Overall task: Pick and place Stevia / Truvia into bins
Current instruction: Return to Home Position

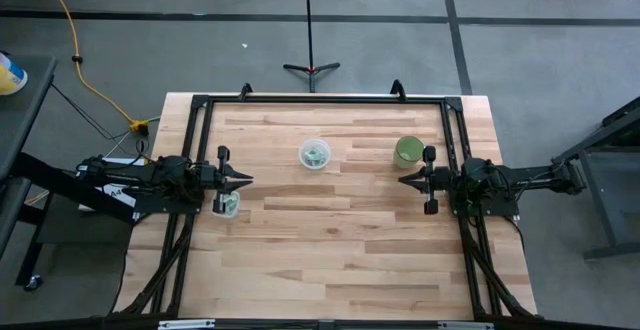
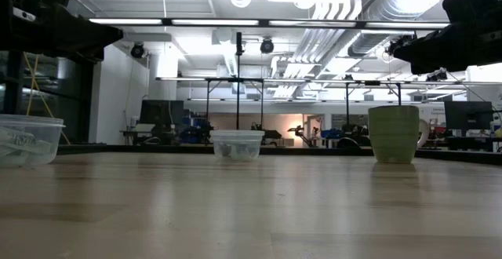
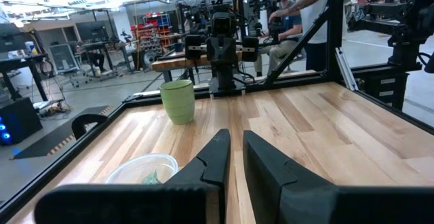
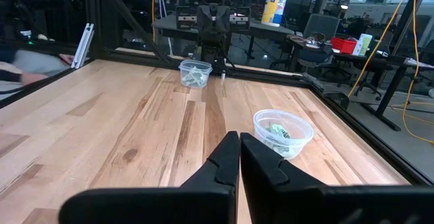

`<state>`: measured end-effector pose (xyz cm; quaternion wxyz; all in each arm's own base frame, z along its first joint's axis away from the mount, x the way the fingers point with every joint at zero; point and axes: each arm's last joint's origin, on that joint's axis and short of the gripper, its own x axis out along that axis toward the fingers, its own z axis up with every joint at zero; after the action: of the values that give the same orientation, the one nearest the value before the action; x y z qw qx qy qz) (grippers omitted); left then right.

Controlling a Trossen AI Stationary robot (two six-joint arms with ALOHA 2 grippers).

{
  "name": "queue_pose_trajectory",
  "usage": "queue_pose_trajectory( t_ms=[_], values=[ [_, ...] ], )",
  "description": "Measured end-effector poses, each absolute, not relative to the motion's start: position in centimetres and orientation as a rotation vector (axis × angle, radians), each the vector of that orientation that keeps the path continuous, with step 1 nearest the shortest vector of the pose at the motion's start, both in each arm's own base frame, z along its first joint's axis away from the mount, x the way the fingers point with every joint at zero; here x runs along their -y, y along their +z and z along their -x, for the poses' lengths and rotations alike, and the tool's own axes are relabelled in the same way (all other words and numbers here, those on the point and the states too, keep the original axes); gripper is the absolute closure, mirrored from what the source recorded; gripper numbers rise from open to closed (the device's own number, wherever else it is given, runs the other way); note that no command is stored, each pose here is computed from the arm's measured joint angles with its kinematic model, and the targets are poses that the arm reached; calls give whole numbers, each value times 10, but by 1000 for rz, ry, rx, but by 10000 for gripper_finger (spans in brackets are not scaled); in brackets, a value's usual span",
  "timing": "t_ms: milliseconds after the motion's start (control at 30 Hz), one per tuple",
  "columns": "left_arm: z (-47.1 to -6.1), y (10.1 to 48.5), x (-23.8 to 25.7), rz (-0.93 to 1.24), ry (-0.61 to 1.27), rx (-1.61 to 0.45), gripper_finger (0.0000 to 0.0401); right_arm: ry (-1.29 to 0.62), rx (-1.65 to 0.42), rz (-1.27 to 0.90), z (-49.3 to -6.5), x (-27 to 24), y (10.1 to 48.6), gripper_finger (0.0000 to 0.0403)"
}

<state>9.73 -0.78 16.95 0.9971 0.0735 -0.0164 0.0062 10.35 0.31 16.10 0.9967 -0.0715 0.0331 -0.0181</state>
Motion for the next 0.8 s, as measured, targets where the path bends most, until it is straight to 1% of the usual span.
queue_pose_trajectory(
  t_ms=[800],
  values=[
    [-97,169,8,-147,12,33,322,-36,-66,143,-104,-3,161,400]
  ],
)
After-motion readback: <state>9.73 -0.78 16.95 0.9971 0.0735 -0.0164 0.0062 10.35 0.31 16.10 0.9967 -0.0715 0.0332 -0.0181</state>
